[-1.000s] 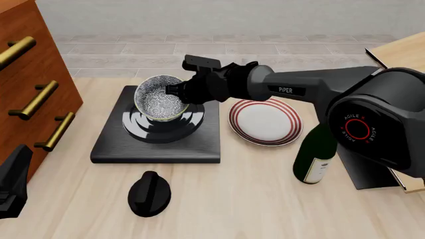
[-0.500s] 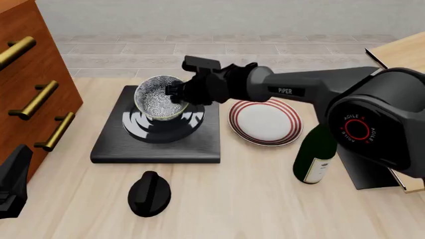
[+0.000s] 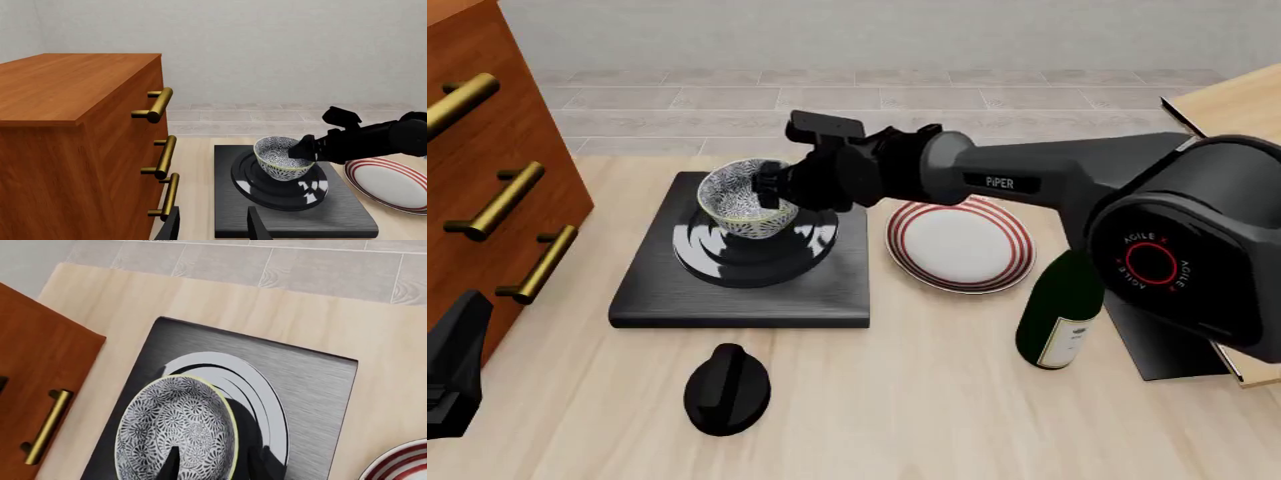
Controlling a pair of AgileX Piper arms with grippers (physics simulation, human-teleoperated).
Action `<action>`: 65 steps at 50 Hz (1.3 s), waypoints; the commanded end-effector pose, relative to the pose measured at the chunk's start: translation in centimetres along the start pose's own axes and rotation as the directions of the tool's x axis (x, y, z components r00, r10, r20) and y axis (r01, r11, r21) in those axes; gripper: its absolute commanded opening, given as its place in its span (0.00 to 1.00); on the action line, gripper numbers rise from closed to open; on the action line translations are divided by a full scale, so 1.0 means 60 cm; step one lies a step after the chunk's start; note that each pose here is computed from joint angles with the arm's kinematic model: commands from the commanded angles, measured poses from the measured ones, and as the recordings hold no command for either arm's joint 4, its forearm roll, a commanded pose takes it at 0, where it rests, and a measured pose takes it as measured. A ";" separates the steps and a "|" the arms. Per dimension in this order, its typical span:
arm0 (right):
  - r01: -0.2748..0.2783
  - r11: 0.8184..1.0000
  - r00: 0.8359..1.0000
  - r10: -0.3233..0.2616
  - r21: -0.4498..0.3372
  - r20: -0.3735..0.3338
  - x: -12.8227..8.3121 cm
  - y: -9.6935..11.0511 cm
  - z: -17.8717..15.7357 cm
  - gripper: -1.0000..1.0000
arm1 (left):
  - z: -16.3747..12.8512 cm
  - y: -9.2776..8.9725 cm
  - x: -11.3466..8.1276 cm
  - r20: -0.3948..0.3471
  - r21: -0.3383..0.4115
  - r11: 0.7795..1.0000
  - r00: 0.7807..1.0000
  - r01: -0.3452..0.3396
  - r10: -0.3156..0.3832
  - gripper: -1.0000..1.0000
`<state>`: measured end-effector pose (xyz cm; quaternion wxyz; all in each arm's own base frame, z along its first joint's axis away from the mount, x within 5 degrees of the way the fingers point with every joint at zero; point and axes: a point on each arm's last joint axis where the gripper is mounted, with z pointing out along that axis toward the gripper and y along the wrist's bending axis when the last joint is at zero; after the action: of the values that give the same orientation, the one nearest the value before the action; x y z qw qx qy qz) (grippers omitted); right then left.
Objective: Put the bowl on the stove.
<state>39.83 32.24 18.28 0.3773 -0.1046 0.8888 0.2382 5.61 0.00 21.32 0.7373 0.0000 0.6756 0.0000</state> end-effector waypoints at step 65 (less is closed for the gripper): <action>0.117 0.991 0.982 -0.105 -0.068 0.155 -0.077 0.049 -0.211 1.00 | 0.000 0.000 0.000 0.000 0.000 1.000 1.000 0.000 0.000 1.00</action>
<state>35.96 29.11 28.68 0.4401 -0.1414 0.8509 0.2496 5.61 0.00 21.32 0.7373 0.0000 0.6756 0.0000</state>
